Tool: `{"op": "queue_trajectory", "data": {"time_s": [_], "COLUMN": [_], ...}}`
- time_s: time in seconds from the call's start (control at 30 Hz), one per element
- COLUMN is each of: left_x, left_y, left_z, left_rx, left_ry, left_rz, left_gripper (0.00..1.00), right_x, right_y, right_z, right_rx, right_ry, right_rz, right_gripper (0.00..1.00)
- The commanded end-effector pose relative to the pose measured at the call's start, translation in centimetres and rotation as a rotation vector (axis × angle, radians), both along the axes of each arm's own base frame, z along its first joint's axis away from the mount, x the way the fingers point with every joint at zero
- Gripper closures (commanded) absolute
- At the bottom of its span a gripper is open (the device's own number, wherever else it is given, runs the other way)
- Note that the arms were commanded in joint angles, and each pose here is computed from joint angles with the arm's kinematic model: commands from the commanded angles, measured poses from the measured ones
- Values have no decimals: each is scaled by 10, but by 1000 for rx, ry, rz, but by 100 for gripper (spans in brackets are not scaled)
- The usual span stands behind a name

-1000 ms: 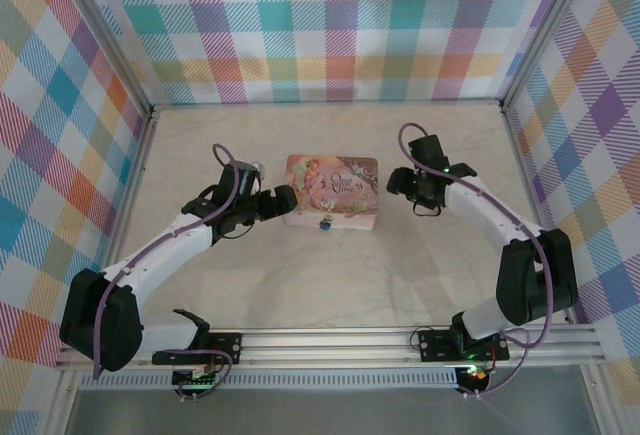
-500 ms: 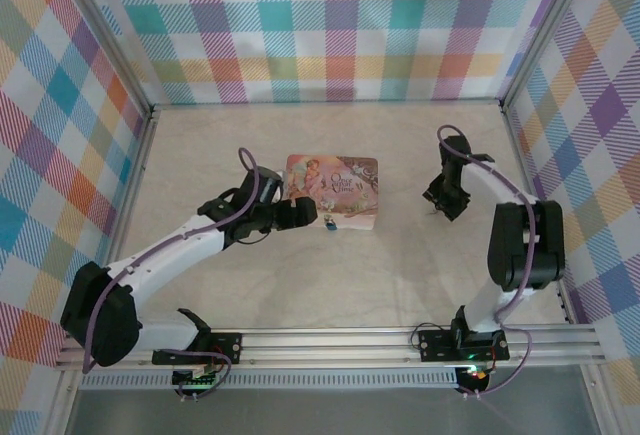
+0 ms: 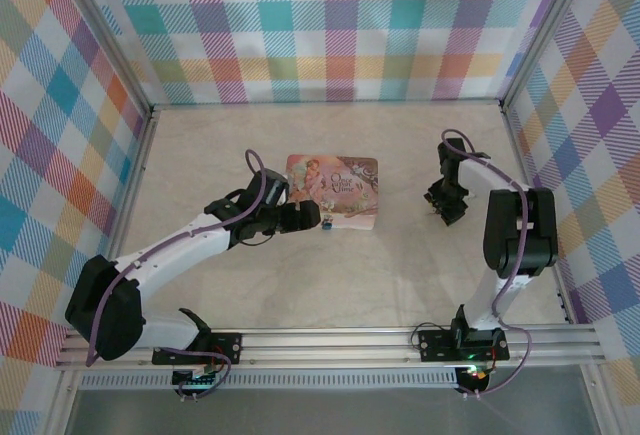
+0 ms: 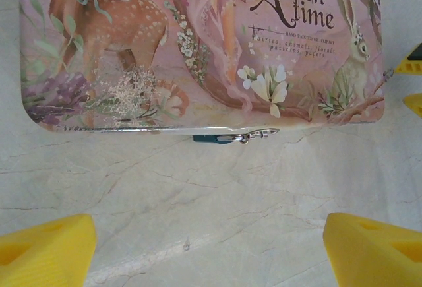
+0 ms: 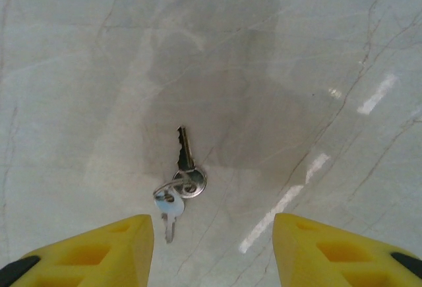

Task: Unlock a padlock with a key

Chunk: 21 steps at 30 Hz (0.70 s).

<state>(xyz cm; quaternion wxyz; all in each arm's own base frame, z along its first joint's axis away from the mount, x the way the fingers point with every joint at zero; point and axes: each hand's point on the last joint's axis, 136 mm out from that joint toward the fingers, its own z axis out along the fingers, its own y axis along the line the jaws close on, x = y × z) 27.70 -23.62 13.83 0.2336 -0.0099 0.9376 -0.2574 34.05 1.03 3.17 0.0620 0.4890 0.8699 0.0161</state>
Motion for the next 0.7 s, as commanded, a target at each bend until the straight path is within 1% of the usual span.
{"op": "queue_trajectory", "data": {"time_s": [0.0,0.27,0.33,0.47,0.67], "left_x": [-1,-2,-2,-3,-2], "left_y": [-4,-4,-5,-6,-6], "left_z": [0,-3,-3,-4,-2], "left_rx": [-1,-4,-8,-12,-18], "left_ry": [2,11,10,15,13], "left_rz": [3,4,3,2,3], "left_gripper": [11,11,11,12,12], "right_x": [5,10,11,11,15], "right_y": [-2,-3,-2,-3,-1], "right_z": [-1,-8,-11,-15,2], "right_rx": [9,17,18,19,29], "right_ry": [3,10,12,19,-44], "right_rz": [-41,-51,-49,-50,-30], "right_gripper": [49,50,55,55,54]}}
